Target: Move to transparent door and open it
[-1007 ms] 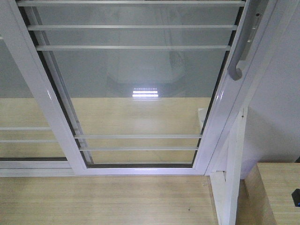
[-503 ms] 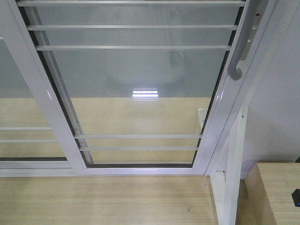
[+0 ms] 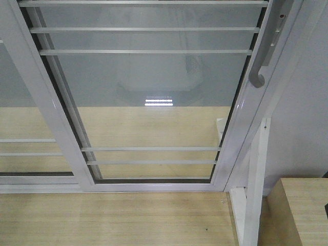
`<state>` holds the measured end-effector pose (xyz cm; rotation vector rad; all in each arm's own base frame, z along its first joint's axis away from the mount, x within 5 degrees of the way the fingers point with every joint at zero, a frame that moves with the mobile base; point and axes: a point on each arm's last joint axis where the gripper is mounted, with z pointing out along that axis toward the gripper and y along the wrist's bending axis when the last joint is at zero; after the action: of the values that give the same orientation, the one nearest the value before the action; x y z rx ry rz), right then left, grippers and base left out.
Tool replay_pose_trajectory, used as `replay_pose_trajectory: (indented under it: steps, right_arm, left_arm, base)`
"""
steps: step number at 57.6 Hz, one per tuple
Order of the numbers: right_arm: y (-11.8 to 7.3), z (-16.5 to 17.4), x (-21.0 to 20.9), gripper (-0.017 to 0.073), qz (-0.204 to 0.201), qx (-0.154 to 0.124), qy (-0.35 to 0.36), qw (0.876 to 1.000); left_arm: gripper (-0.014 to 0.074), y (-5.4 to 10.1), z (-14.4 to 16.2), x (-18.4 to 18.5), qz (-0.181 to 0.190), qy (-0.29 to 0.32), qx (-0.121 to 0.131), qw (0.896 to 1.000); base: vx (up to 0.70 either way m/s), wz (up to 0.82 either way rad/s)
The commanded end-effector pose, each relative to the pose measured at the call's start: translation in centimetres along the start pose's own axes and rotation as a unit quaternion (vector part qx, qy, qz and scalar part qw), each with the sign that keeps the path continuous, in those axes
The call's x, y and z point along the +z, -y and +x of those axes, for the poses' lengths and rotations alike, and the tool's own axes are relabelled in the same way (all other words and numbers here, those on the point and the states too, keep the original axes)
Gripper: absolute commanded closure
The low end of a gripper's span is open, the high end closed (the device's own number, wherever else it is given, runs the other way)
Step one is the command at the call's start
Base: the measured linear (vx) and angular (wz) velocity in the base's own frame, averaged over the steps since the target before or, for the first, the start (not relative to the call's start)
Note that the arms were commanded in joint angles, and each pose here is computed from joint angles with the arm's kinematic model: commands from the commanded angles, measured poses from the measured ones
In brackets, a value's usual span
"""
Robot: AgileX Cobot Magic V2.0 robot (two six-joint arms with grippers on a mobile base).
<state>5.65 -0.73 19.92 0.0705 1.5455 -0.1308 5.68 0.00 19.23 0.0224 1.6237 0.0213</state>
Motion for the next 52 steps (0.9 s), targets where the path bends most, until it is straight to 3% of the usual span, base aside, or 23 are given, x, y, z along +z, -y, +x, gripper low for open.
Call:
replay_pose_trajectory:
  steps: [1,20,52]
  right_arm:
    - [0.0,-0.9,-0.1,0.0568,0.002,-0.006,0.05,0.999]
    - [0.1,-1.5,-0.2,0.0568,0.003,-0.001,0.05,0.999]
    - [0.4,-10.3,0.6,0.0568,0.005,-0.001,0.062,0.998]
  left_arm:
    - [0.06,0.0,-0.2,0.1,-0.001,0.028,-0.008,1.0]
    - [0.06,-0.1,-2.0,-0.2,-0.002,0.08,-0.009,0.997]
    - [0.06,-0.3,-9.2,-1.1,-0.004,0.15,-0.004,0.989]
  base:
    - [0.0,0.0]
    - [0.0,0.0]
    - [0.0,0.0]
